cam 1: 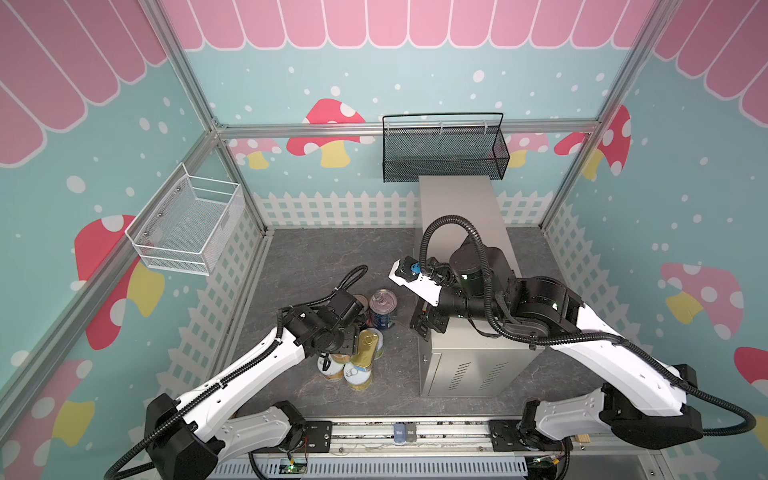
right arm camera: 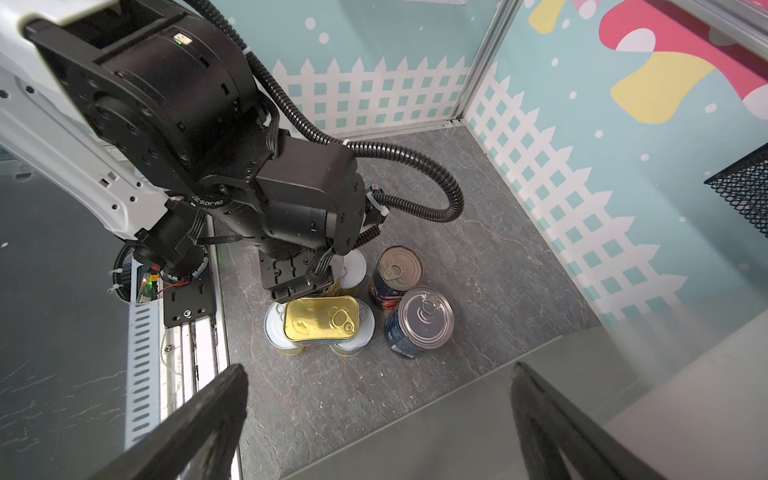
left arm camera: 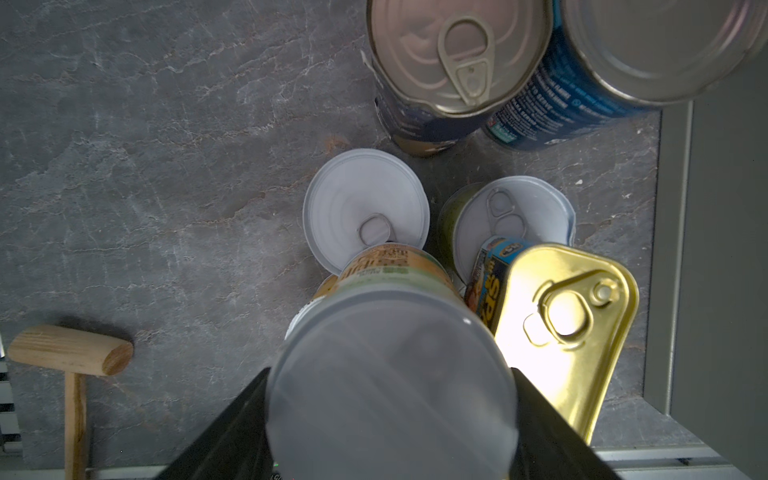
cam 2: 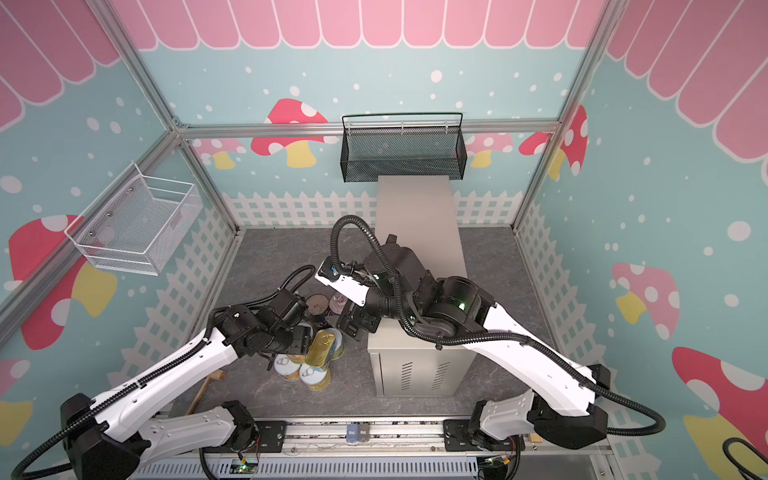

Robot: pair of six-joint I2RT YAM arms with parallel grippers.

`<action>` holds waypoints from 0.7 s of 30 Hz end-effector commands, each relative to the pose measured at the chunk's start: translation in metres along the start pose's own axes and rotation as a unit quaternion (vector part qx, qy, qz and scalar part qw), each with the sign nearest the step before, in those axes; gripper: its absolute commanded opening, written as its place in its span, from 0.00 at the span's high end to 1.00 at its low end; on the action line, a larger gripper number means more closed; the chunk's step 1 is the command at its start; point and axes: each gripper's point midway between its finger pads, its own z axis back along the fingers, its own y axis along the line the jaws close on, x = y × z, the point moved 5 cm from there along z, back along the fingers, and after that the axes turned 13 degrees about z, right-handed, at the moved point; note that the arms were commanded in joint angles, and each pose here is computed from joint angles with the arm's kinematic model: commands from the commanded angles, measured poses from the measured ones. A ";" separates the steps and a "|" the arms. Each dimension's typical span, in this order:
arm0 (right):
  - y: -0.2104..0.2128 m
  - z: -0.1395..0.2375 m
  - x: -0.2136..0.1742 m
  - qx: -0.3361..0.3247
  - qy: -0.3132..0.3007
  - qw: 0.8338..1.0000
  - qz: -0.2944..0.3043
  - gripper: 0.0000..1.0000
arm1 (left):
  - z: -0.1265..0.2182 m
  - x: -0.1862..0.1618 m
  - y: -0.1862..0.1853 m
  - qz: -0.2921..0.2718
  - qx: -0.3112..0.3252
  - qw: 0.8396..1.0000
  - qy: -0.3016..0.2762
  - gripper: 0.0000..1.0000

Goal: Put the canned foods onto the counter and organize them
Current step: 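Grasp the tall white-lidded container with the left gripper and lift it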

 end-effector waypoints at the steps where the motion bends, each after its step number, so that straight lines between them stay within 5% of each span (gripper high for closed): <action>1: -0.001 0.004 0.004 -0.010 -0.015 1.000 0.014 0.01 | 0.007 0.001 -0.001 -0.001 -0.017 1.000 -0.010 0.66; 18: 0.005 0.005 0.005 0.004 -0.038 0.999 0.030 0.01 | 0.028 0.014 0.000 -0.007 -0.016 0.999 -0.047 1.00; 21: 0.009 0.002 0.004 0.013 -0.040 0.998 0.039 0.01 | 0.034 0.018 0.001 -0.010 -0.017 0.998 -0.057 1.00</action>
